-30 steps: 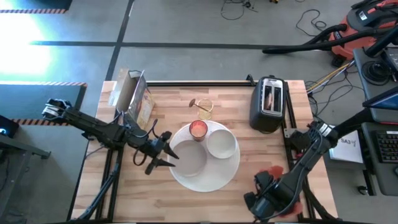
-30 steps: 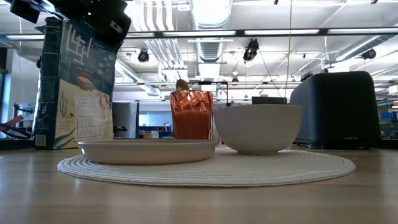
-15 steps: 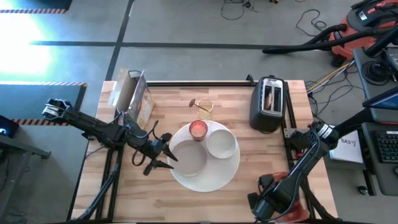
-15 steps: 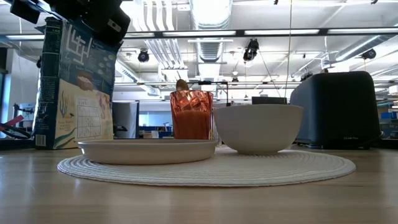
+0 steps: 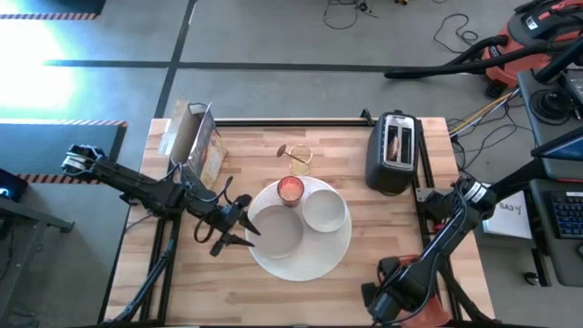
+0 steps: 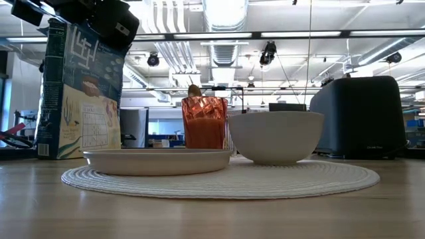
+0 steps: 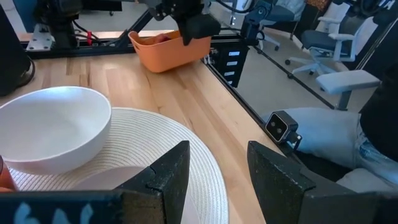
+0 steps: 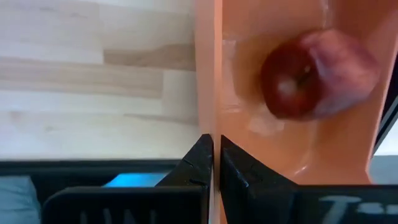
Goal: Arrange a breakfast setting
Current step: Move the orange bin with the red apple to the bottom right of the table
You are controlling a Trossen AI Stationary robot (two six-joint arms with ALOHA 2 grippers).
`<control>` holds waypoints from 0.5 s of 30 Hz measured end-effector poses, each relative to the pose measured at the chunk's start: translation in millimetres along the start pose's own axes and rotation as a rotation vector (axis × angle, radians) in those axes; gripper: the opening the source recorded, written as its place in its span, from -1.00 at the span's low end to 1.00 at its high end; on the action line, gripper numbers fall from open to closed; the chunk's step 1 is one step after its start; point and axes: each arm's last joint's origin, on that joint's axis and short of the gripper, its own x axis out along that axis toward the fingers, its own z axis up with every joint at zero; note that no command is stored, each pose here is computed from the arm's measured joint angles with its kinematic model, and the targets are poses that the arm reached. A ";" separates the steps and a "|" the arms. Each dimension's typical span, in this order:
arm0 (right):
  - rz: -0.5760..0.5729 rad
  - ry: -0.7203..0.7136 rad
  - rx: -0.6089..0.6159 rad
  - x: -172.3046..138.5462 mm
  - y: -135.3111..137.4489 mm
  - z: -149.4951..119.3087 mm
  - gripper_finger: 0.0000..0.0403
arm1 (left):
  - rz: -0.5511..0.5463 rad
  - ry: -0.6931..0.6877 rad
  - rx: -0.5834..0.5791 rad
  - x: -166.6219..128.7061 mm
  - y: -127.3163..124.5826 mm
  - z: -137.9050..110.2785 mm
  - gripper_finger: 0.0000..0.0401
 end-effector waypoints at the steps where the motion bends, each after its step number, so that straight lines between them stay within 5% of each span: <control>1: -0.004 -0.004 0.005 2.6 -0.3 1.2 -0.96 | 0.001 0.002 -0.001 0.0 0.2 -0.2 -0.27; 15: -0.047 -0.039 0.025 21.2 -4.3 11.5 -0.95 | 0.024 0.000 -0.020 -0.9 5.7 0.1 -0.27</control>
